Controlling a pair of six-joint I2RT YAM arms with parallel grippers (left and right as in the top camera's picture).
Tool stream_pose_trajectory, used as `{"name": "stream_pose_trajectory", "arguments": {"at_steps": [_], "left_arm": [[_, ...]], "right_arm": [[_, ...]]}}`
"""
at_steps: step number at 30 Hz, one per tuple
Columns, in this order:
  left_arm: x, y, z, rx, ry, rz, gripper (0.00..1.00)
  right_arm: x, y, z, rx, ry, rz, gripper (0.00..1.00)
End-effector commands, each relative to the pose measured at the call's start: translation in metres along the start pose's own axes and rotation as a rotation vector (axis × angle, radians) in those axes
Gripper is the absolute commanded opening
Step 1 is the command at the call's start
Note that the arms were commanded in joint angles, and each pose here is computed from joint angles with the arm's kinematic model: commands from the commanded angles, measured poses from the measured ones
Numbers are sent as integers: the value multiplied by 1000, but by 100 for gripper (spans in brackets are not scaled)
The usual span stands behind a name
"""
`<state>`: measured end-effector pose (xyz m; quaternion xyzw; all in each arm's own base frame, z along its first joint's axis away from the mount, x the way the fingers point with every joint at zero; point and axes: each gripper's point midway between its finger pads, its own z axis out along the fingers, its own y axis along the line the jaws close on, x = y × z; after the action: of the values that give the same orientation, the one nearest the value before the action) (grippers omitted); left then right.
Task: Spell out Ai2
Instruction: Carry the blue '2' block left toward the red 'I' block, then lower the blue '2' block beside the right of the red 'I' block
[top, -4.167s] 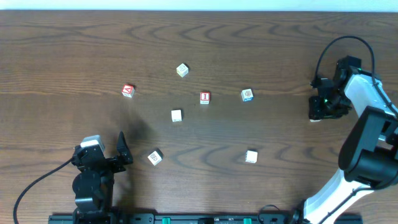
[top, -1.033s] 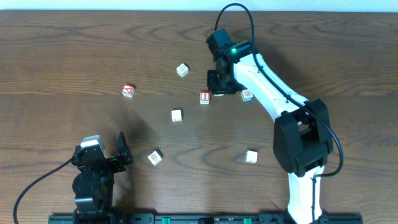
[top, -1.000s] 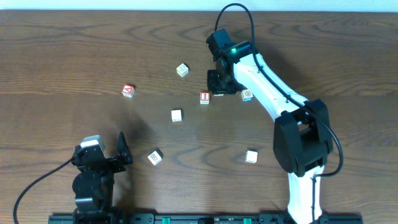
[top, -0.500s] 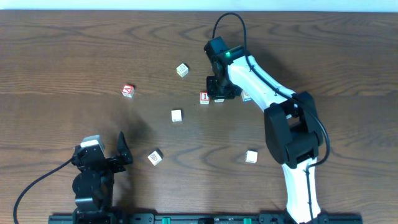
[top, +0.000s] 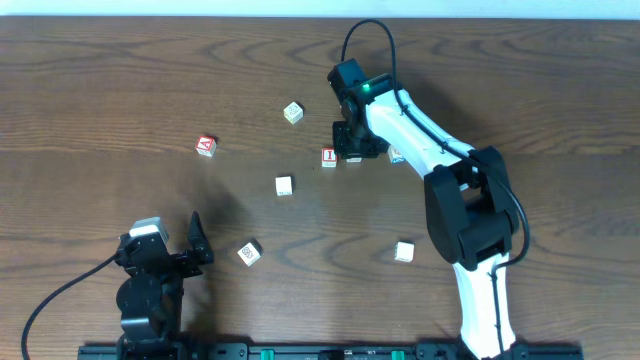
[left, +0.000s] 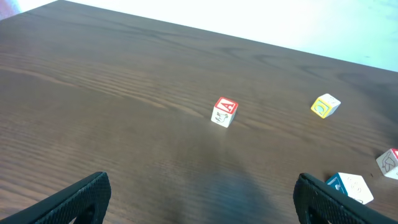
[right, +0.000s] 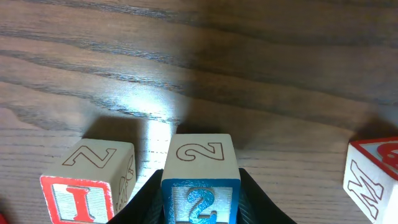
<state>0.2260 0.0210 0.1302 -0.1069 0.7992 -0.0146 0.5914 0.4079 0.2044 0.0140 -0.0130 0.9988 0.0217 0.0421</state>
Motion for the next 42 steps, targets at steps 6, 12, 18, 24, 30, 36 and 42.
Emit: {"name": "stream_pose_trajectory", "arguments": {"at_steps": [6,12,18,24,30,36,42], "left_arm": [[11,1,3,2,25,5,95],[11,1,3,2,24,5,95],[11,1,3,2,24,5,95],[11,1,3,2,25,5,95],[11,1,3,2,24,5,95],[11,1,3,2,24,5,95],[11,1,3,2,24,5,95]], "right_arm": [[2,-5,9,25,12,5,1],[5,-1,9,26,16,-1,1],[10,-3,10,34,32,9,1],[15,-3,10,36,52,25,1],[18,4,10,33,50,27,1],[18,10,10,26,44,15,1],[15,6,10,48,29,24,1]]}}
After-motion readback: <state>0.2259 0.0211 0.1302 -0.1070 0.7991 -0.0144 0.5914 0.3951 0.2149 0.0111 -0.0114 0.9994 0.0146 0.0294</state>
